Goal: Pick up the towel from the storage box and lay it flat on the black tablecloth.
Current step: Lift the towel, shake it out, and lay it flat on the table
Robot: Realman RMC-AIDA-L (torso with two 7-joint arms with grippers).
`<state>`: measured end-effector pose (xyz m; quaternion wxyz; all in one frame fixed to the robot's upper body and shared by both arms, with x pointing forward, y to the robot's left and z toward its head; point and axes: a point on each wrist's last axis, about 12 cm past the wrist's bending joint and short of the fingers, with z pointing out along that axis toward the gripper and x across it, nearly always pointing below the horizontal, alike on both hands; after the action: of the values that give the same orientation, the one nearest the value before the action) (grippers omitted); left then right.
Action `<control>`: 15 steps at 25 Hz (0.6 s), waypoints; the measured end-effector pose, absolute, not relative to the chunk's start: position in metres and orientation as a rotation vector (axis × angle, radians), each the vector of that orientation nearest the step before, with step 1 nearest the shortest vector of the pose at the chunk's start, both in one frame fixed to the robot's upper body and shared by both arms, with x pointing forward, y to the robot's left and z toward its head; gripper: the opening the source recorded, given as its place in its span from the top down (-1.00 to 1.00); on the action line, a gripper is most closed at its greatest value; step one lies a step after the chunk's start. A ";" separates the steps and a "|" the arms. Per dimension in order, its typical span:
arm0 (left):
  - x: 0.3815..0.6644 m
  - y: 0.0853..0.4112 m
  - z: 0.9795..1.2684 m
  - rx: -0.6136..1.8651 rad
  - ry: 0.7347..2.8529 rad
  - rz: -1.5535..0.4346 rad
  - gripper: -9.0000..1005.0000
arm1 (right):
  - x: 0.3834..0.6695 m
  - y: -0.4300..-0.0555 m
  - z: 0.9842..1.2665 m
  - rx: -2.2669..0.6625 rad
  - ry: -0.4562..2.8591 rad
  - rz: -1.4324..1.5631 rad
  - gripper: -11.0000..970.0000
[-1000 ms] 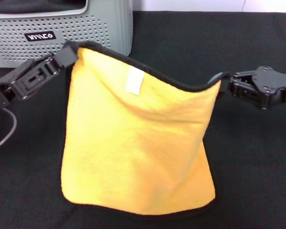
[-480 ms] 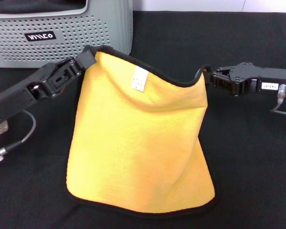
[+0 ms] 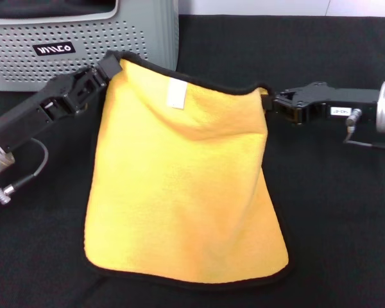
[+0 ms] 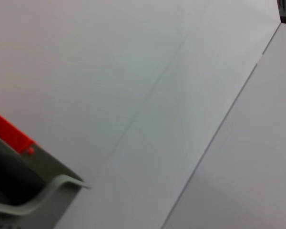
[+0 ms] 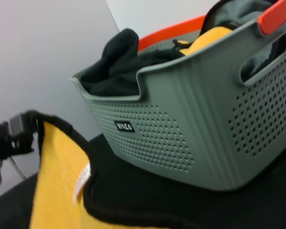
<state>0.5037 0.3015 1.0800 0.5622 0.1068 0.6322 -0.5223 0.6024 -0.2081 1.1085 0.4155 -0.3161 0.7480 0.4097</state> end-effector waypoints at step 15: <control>0.514 0.300 1.069 0.203 1.546 -1.088 0.94 | 0.623 -0.190 1.106 -0.816 1.925 0.870 0.74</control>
<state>0.5143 0.2997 1.0686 0.5813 0.0869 0.6616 -0.4656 0.6231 -0.1903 1.1057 0.4247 -0.3263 0.7696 0.3476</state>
